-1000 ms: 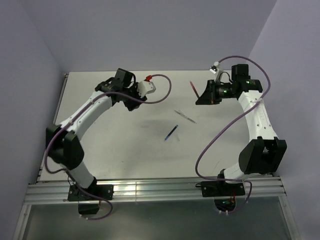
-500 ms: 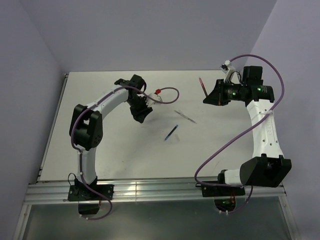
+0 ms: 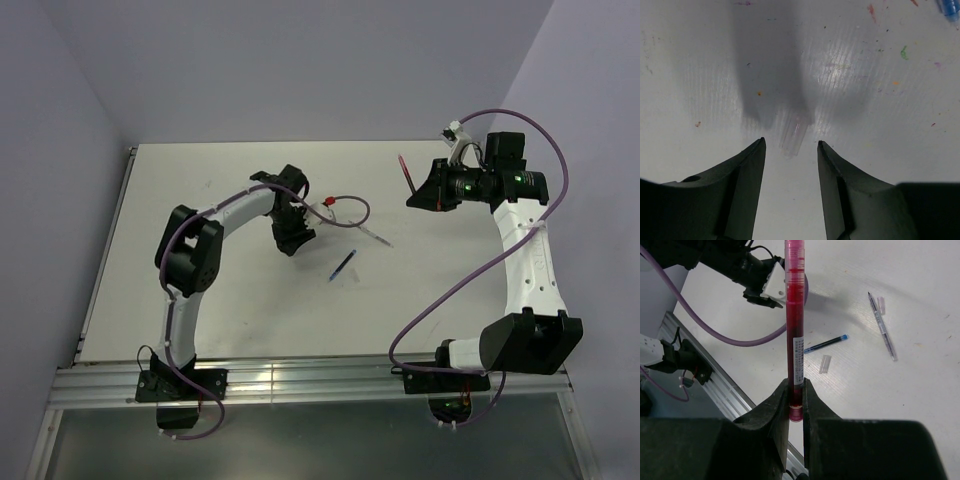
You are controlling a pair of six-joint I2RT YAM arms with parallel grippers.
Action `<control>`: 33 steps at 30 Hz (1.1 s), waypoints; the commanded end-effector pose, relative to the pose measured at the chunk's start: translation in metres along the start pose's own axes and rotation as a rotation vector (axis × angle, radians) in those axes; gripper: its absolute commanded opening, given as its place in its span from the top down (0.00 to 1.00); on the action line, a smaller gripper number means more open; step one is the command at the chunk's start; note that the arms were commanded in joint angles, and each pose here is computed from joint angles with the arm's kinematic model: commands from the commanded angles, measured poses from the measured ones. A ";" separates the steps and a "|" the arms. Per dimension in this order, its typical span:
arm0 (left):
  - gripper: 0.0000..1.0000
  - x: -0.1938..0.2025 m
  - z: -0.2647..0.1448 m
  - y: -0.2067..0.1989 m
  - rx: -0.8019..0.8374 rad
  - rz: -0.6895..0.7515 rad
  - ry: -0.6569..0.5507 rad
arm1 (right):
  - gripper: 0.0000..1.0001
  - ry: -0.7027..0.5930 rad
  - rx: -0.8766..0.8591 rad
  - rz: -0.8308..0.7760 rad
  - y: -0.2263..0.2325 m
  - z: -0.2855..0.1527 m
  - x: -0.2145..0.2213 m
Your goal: Insert the pens into the pen caps
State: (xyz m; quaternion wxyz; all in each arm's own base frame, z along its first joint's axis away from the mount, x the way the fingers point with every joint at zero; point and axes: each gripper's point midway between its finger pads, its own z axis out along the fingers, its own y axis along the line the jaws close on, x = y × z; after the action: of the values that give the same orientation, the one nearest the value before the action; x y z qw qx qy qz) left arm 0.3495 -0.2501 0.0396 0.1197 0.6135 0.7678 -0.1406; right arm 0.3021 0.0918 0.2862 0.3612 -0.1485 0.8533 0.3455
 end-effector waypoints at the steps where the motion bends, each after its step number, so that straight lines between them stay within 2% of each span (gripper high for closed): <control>1: 0.49 -0.004 0.007 0.007 -0.028 0.055 0.003 | 1.00 -0.024 0.005 -0.028 0.004 -0.007 -0.003; 11: 0.57 0.016 0.029 -0.003 -0.035 0.099 0.051 | 1.00 -0.013 0.004 -0.034 0.002 -0.005 -0.002; 14: 0.66 0.025 0.034 -0.006 -0.055 0.126 0.066 | 1.00 -0.013 0.006 -0.036 0.001 -0.006 -0.003; 15: 0.74 0.025 0.034 -0.006 -0.060 0.141 0.064 | 1.00 -0.015 0.006 -0.041 0.002 -0.006 -0.003; 18: 0.84 0.026 0.032 -0.011 -0.071 0.164 0.043 | 1.00 -0.012 0.008 -0.040 0.002 -0.006 -0.003; 24: 0.98 0.025 0.020 -0.031 -0.044 0.163 0.010 | 1.00 -0.016 0.007 -0.046 0.004 -0.008 -0.004; 33: 1.00 0.007 -0.029 -0.044 -0.102 0.179 -0.104 | 1.00 -0.013 -0.013 -0.044 0.006 -0.006 -0.002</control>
State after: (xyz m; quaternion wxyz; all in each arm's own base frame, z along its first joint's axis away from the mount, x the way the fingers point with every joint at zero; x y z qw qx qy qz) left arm 0.3090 -0.2322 0.0316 0.1593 0.6661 0.7215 -0.1023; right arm 0.2997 0.0913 0.2838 0.3582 -0.1557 0.8544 0.3427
